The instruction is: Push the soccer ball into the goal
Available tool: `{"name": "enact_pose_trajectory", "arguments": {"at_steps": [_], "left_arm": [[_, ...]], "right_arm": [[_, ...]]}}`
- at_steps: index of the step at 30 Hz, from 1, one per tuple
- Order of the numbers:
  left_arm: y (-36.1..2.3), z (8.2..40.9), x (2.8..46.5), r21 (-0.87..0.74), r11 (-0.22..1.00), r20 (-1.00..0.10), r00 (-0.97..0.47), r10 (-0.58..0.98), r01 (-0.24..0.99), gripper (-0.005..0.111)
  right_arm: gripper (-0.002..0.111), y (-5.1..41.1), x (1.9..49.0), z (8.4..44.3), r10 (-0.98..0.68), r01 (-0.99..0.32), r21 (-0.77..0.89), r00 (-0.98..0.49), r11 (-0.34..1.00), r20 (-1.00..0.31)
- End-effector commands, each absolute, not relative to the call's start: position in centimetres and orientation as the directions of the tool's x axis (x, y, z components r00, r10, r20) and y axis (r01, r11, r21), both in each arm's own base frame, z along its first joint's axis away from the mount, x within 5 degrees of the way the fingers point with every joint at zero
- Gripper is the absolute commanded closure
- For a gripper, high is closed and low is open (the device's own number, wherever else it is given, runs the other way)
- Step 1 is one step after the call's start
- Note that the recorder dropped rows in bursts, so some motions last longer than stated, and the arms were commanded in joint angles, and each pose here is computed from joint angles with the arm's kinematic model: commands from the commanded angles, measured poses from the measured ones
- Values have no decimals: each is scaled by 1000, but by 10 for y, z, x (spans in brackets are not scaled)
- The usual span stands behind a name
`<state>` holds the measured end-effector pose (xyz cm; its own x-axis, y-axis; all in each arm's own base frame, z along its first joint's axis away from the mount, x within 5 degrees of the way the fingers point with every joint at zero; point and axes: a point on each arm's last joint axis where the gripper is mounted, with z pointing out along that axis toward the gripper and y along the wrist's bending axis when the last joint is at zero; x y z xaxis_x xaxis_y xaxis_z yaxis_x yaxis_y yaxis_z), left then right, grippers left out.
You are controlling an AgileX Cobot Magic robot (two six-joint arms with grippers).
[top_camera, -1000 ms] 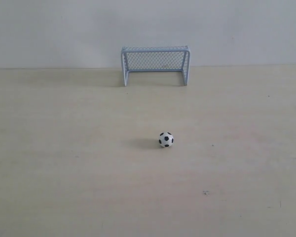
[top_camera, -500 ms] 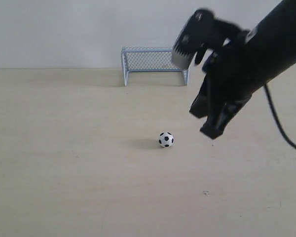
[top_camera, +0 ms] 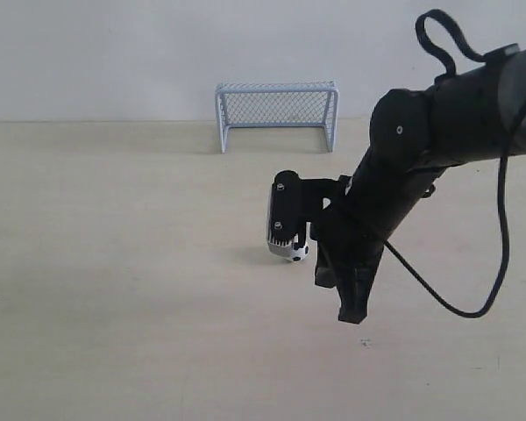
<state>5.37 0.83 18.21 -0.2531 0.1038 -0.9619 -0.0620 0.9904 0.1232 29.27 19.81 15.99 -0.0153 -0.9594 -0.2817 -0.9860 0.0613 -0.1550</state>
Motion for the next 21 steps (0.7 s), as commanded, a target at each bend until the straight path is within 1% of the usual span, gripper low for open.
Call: {"name": "enact_pose_trajectory", "arguments": {"at_steps": [1,4,5,10,13,14,16,17,18,19,20,21], "left_arm": [[8,184,54,114,991,-965,-244,94,-67,100],[8,184,54,114,991,-965,-244,94,-67,100],[8,184,54,114,991,-965,-244,94,-67,100],[8,184,54,114,991,-965,-244,94,-67,100],[8,184,54,114,991,-965,-244,94,-67,100],[8,184,54,114,991,-965,-244,94,-67,100],[8,184,54,114,991,-965,-244,94,-67,100],[8,184,54,114,991,-965,-244,94,-67,100],[8,184,54,114,991,-965,-244,94,-67,100],[8,184,54,114,991,-965,-244,94,-67,100],[8,184,54,114,991,-965,-244,94,-67,100],[8,184,54,114,991,-965,-244,94,-67,100]], "right_arm": [[108,213,297,153,-948,-972,-236,57,20,-313],[108,218,296,147,-951,-971,-239,78,-4,-300],[108,217,295,145,-955,-976,-215,86,-24,-284],[108,217,294,143,-958,-980,-197,88,-34,-273],[108,219,297,127,-964,-985,-159,100,-62,-245],[108,221,301,124,-965,-984,-166,108,-70,-239],[108,233,327,131,-962,-962,-257,155,-95,-223],[108,238,357,153,-962,-909,-417,131,-20,-238],[108,239,375,170,-955,-848,-524,86,80,-285],[108,238,395,195,-917,-764,-593,7,253,-400],[108,234,408,214,-886,-699,-623,-34,351,-462],[108,232,413,226,-884,-668,-638,-62,382,-463]]}}
